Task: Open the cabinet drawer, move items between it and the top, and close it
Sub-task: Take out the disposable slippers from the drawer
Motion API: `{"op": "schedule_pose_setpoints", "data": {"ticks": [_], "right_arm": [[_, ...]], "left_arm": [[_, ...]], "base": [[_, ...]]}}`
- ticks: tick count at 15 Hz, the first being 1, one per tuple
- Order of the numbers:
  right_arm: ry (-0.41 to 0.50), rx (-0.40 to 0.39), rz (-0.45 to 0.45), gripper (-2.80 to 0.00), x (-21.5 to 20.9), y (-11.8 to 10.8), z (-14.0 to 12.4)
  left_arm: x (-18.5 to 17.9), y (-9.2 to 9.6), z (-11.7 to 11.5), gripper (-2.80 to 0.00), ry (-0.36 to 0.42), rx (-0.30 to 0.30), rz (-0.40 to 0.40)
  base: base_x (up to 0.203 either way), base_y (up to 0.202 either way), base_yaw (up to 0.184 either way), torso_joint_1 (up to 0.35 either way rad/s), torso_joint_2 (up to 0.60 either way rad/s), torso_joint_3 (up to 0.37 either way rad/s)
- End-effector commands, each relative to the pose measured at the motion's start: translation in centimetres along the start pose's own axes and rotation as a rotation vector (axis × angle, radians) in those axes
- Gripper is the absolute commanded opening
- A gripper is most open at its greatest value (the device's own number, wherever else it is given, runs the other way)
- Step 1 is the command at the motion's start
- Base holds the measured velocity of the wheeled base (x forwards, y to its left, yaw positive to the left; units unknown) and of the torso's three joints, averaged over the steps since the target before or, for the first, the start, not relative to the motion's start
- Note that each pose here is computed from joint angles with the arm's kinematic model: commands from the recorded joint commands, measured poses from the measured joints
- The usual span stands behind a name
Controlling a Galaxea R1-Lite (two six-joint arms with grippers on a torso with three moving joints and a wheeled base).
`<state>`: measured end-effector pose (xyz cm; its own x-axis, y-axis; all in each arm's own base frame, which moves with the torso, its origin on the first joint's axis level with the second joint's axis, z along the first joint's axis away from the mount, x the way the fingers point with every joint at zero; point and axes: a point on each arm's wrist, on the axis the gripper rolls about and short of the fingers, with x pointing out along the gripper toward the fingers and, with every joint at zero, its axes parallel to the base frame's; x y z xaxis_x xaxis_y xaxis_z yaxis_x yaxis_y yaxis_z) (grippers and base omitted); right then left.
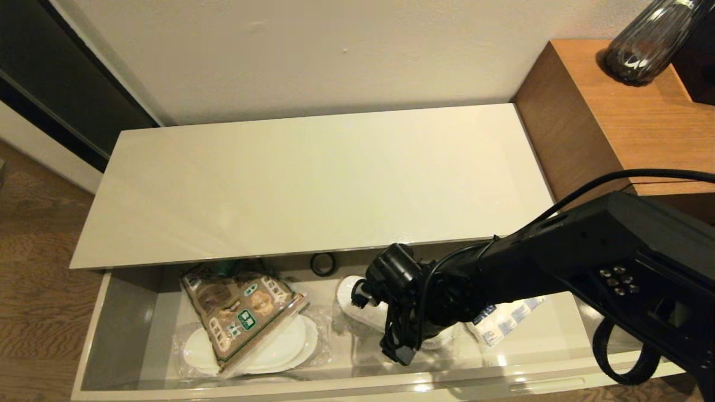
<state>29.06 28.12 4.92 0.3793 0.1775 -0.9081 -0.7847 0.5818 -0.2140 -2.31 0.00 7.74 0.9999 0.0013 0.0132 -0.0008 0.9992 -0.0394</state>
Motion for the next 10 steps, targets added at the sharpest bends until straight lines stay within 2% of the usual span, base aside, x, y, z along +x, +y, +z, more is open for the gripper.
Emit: {"op": "schedule_pose_setpoints", "data": {"ticks": [1, 4, 10], "right_arm": [[0.003, -0.027, 0.008, 0.00, 0.4, 0.9, 0.2], [-0.013, -0.048, 0.014, 0.00, 0.7, 1.8, 1.2], [-0.016, -0.052, 0.014, 0.00, 2.0, 1.9, 1.8]], "left_arm": [[0.0, 0.0, 0.0, -2.80, 0.001, -0.001, 0.001], [0.0, 0.0, 0.0, -2.80, 0.001, -0.001, 0.001], [0.0, 0.0, 0.0, -2.80, 0.001, -0.001, 0.000]], "base": [[0.000, 0.000, 0.000, 0.000, 0.00, 0.000], [0.000, 0.000, 0.000, 0.000, 0.00, 0.000], [0.000, 0.000, 0.000, 0.000, 0.00, 0.000]]}}
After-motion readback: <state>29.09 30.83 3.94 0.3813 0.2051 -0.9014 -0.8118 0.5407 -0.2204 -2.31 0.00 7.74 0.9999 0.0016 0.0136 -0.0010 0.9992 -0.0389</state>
